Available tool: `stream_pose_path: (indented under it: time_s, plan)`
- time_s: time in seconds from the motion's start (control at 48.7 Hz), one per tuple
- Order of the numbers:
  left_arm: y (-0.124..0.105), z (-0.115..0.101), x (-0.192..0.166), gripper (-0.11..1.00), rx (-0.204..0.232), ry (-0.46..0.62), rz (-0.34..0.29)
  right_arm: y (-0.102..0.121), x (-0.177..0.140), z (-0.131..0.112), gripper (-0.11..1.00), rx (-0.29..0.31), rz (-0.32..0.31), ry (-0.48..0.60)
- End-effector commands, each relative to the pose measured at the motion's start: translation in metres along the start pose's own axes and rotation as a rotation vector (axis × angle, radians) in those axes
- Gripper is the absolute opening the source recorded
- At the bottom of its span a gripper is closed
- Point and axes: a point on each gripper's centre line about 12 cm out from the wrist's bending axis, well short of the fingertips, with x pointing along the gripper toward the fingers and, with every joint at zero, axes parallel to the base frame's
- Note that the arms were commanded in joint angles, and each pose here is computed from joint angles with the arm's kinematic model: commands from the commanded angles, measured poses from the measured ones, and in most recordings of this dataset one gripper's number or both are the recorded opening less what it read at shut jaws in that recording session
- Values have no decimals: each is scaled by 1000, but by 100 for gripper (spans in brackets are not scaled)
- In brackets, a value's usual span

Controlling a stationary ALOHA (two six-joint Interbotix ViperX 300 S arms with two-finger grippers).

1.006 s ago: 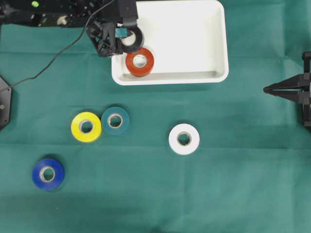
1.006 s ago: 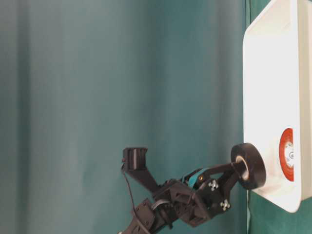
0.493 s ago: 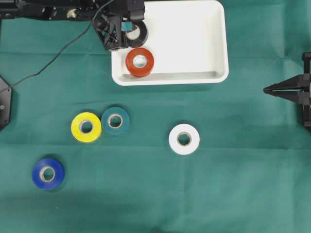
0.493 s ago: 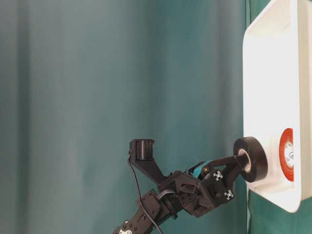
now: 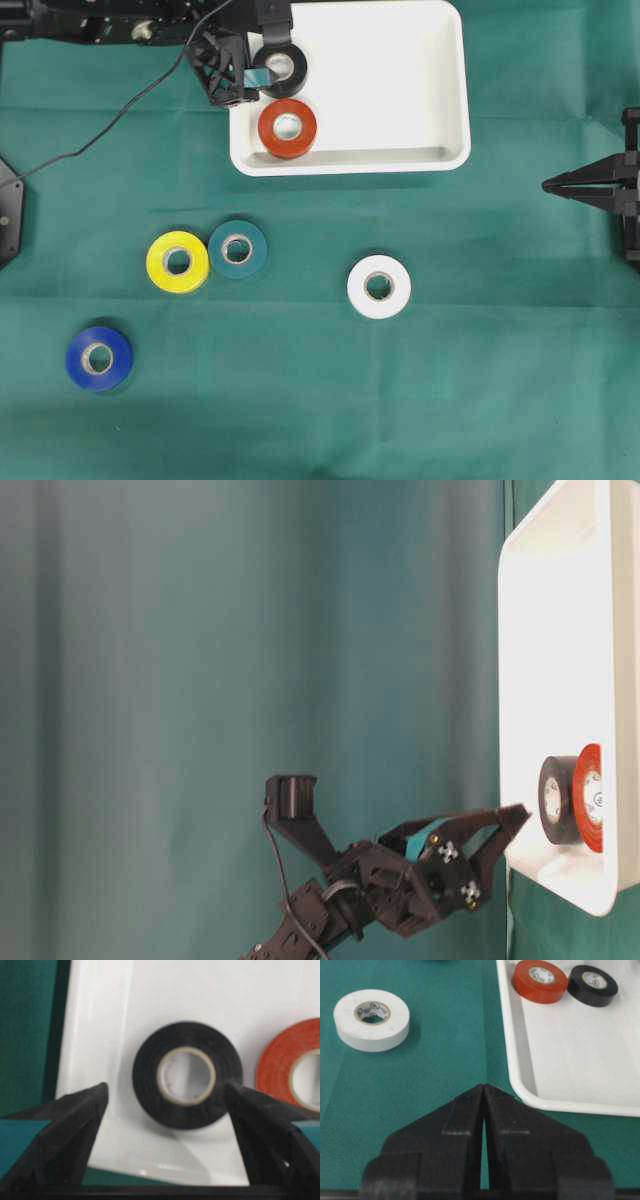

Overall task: Put the tape into the white case with the left arm.
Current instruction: 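Open the left gripper and retract it back to the left side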

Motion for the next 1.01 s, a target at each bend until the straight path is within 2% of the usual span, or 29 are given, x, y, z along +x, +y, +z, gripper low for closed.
stream_pose_path:
  time_s: [0.0,0.349,0.759,0.985]
  plan:
    - [1,10,-19,97,0,-50,14,0,0,5,-9,0,-2,-14]
    - [-46,2,-69,96,65,-124,-43,0,1,6,-9,2,-2,-15]
    - [-100,-27,-119,96,47,-194,-151,0,0,5,-9,0,-2,-15]
    - [-119,-44,-140,96,13,-228,-205,0,0,6,-9,2,-2,-17]
